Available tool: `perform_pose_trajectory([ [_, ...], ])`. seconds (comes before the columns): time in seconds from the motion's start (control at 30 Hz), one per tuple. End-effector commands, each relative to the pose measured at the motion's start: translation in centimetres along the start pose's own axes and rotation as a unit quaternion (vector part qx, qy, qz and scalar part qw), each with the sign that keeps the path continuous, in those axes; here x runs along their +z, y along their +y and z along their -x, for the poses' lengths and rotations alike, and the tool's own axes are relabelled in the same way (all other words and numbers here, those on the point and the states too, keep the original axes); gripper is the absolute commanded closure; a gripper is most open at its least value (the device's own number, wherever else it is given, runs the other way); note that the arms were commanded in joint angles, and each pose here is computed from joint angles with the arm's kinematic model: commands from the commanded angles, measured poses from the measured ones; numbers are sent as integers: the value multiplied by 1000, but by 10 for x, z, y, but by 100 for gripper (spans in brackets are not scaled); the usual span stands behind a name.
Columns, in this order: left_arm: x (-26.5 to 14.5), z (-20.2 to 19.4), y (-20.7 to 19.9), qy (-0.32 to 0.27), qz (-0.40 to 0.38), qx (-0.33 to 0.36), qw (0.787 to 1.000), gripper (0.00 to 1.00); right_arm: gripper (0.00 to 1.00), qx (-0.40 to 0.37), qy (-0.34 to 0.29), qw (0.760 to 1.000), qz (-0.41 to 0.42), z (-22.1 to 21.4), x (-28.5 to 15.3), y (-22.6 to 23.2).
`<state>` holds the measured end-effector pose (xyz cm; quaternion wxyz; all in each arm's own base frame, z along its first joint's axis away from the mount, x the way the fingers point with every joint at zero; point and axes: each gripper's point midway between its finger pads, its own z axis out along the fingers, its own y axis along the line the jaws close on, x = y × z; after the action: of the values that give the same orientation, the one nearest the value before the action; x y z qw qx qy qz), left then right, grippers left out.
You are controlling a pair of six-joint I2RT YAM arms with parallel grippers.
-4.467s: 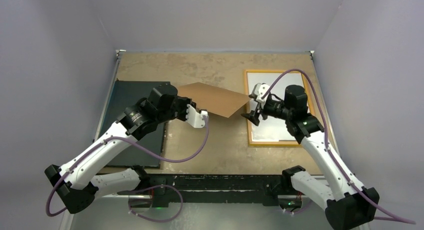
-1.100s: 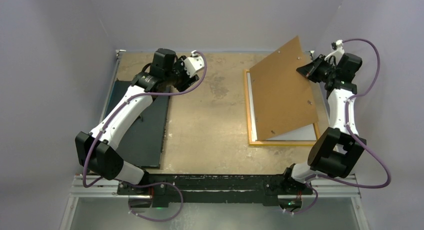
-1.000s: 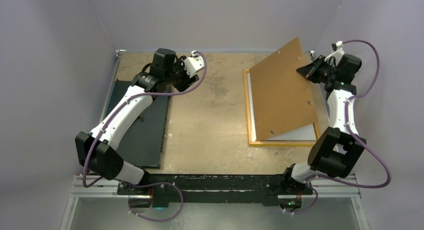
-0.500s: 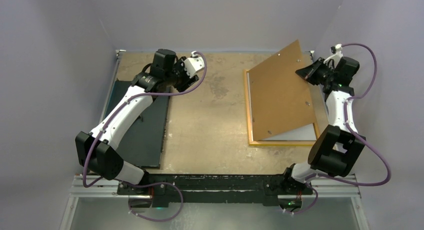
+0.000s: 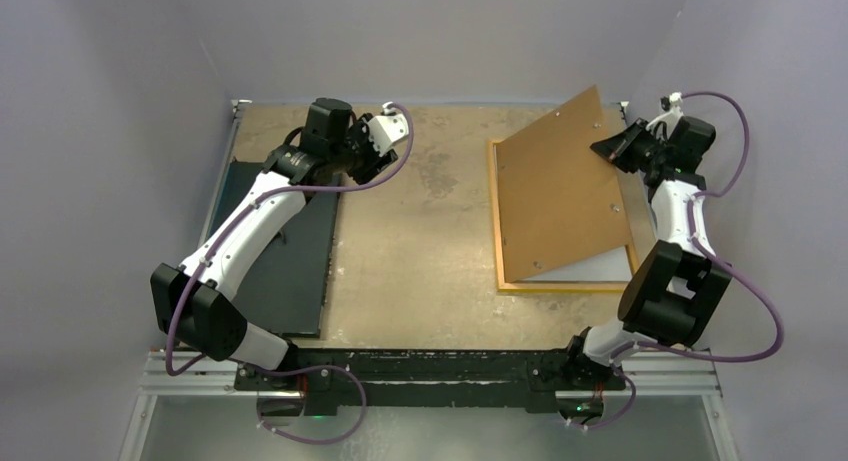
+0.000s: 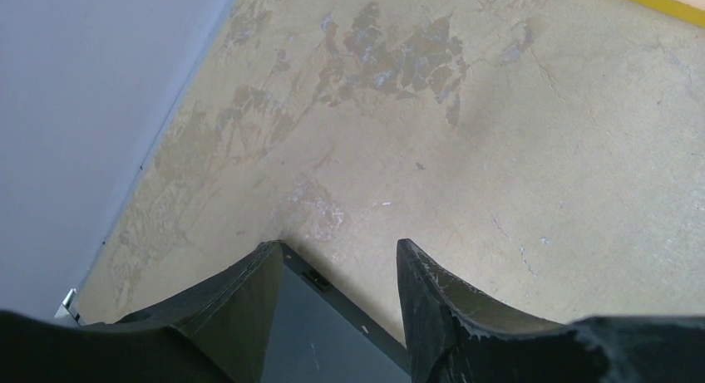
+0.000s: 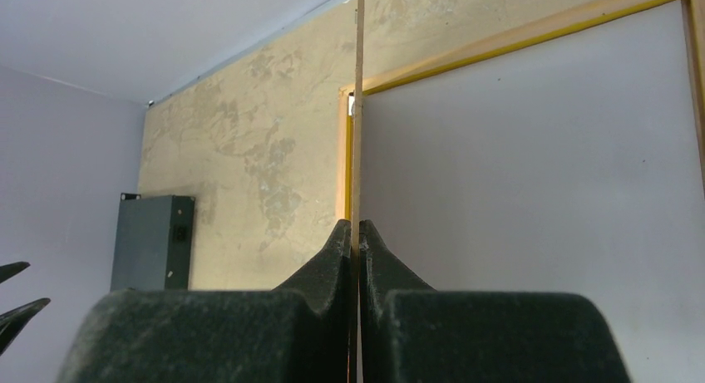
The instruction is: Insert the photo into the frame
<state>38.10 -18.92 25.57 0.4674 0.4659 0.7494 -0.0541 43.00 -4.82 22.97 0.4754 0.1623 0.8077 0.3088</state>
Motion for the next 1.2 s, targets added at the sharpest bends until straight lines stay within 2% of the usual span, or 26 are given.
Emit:
perform_pose_trajectory([
  [0.0,-10,12,4,-26,8,-10,1000,49,100,-10,3,1000,24,-1,-1,8],
  [0.33,-12,11,4,-27,12,-8,1000,49,100,-10,6,1000,23,-8,9,-4],
  [0.57,-8,8,2,-24,7,-12,1000,50,100,7,28,999,28,-38,13,-13],
  [0.87,-5,2,0,-16,5,-14,1000,50,100,-2,78,996,50,-76,40,12],
  [1.17,2,-24,-3,19,11,-20,1000,50,100,49,64,996,39,-113,49,33],
])
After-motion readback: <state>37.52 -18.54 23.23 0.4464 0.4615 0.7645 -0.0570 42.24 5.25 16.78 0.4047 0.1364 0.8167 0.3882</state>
